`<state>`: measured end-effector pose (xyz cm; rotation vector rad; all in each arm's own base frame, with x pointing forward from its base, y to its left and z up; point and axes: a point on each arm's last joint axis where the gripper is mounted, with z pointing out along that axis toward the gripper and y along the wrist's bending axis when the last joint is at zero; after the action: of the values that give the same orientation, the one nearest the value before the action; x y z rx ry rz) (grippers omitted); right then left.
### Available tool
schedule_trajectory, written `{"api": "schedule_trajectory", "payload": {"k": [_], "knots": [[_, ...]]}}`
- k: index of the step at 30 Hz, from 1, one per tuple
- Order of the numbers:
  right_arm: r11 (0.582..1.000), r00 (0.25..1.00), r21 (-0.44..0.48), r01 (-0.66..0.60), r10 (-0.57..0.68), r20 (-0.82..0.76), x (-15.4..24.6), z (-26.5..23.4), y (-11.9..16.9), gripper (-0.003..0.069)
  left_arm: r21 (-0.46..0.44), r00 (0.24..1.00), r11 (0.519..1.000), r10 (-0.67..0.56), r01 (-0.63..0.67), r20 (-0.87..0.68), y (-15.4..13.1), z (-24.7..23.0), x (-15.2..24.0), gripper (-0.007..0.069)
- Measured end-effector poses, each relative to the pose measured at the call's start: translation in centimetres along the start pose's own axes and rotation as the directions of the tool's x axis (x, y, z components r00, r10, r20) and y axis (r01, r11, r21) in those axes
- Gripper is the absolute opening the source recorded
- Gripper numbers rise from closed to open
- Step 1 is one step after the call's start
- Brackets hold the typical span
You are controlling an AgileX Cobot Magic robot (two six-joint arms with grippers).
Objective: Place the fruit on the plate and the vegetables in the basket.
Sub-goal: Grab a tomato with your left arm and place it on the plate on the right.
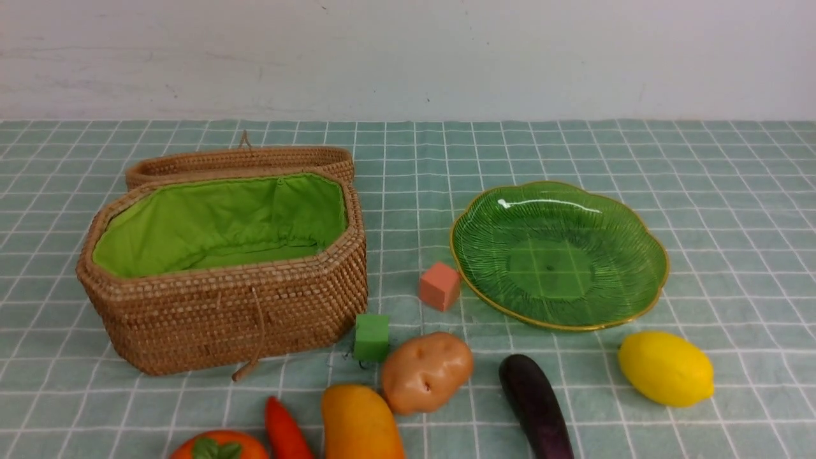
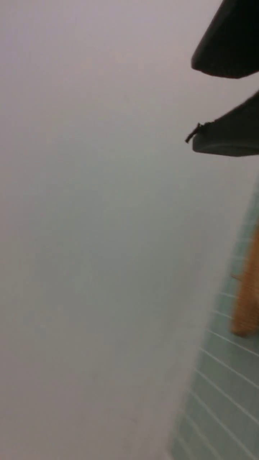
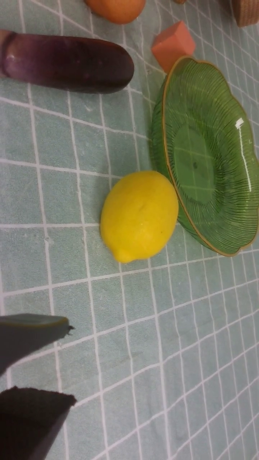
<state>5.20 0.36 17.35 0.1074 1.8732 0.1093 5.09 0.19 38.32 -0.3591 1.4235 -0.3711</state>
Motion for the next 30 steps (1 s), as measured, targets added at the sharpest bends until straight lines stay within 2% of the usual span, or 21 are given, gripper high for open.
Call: {"api": "schedule_trajectory", "payload": {"k": [2, 4, 6, 7, 9, 11, 12, 13, 14, 15, 17, 20, 22, 25, 27, 28, 30], "knots": [[1.000, 1.000, 0.000, 0.000, 0.000, 0.000, 0.0, 0.0, 0.0, 0.0242, -0.110, 0.982, 0.994, -0.004, -0.017, -0.188, 0.7, 2.0, 1.1, 0.0239], [1.000, 1.000, 0.000, 0.000, 0.000, 0.000, 0.0, 0.0, 0.0, 0.0242, -0.178, 0.954, 0.983, -0.009, -0.047, -0.301, 1.3, 2.9, 2.2, 0.0239], [1.000, 1.000, 0.000, 0.000, 0.000, 0.000, 0.0, 0.0, 0.0, 0.0242, -0.245, 0.909, 0.966, -0.029, -0.081, -0.415, 2.0, 4.3, 3.4, 0.0239], [1.000, 1.000, 0.000, 0.000, 0.000, 0.000, 0.0, 0.0, 0.0, 0.0242, -0.301, 0.868, 0.950, -0.080, -0.082, -0.490, 2.6, 5.5, 4.4, 0.0239], [1.000, 1.000, 0.000, 0.000, 0.000, 0.000, 0.0, 0.0, 0.0, 0.0242, -0.337, 0.839, 0.939, -0.131, -0.066, -0.528, 2.8, 6.3, 5.2, 0.0239], [1.000, 1.000, 0.000, 0.000, 0.000, 0.000, 0.0, 0.0, 0.0, 0.0242, -0.407, 0.744, 0.912, -0.242, -0.045, -0.623, 3.3, 7.8, 7.1, 0.0239], [1.000, 1.000, 0.000, 0.000, 0.000, 0.000, 0.0, 0.0, 0.0, 0.0242, -0.413, 0.732, 0.910, -0.252, -0.044, -0.633, 3.3, 7.9, 7.3, 0.0239], [1.000, 1.000, 0.000, 0.000, 0.000, 0.000, 0.0, 0.0, 0.0, 0.0242, -0.423, 0.668, 0.904, -0.281, -0.057, -0.690, 3.5, 8.7, 8.5, 0.0239], [1.000, 1.000, 0.000, 0.000, 0.000, 0.000, 0.0, 0.0, 0.0, 0.0242, -0.410, 0.612, 0.907, -0.272, -0.095, -0.743, 3.7, 9.5, 9.6, 0.0239], [1.000, 1.000, 0.000, 0.000, 0.000, 0.000, 0.0, 0.0, 0.0, 0.0242, -0.404, 0.600, 0.911, -0.276, -0.087, -0.751, 3.7, 9.5, 9.6, 0.0239], [1.000, 1.000, 0.000, 0.000, 0.000, 0.000, 0.0, 0.0, 0.0, 0.0242, -0.321, 0.477, 0.937, -0.222, -0.138, -0.851, 3.9, 10.8, 11.6, 0.0239], [1.000, 1.000, 0.000, 0.000, 0.000, 0.000, 0.0, 0.0, 0.0, 0.0242, -0.220, 0.320, 0.969, -0.174, -0.111, -0.931, 3.9, 12.2, 14.1, 0.0251], [1.000, 1.000, 0.000, 0.000, 0.000, 0.000, 0.0, 0.0, 0.0, 0.0242, -0.183, 0.257, 0.979, -0.154, -0.093, -0.954, 4.0, 12.8, 15.2, 0.0269], [1.000, 1.000, 0.000, 0.000, 0.000, 0.000, 0.0, 0.0, 0.0, 0.0242, -0.136, 0.180, 0.988, -0.122, -0.071, -0.976, 4.3, 13.6, 16.7, 0.0353], [1.000, 1.000, 0.000, 0.000, 0.000, 0.000, 0.0, 0.0, 0.0, 0.0242, -0.120, 0.154, 0.989, -0.107, -0.081, -0.982, 4.7, 14.1, 17.5, 0.0425], [1.000, 1.000, 0.000, 0.000, 0.000, 0.000, 0.0, 0.0, 0.0, 0.0242, -0.120, 0.152, 0.989, -0.107, -0.082, -0.983, 4.7, 14.1, 17.6, 0.0434], [1.000, 1.000, 0.000, 0.000, 0.000, 0.000, 0.0, 0.0, 0.0, 0.0242, -0.118, 0.126, 0.988, -0.106, -0.098, -0.986, 5.3, 14.6, 18.6, 0.0544]]}}
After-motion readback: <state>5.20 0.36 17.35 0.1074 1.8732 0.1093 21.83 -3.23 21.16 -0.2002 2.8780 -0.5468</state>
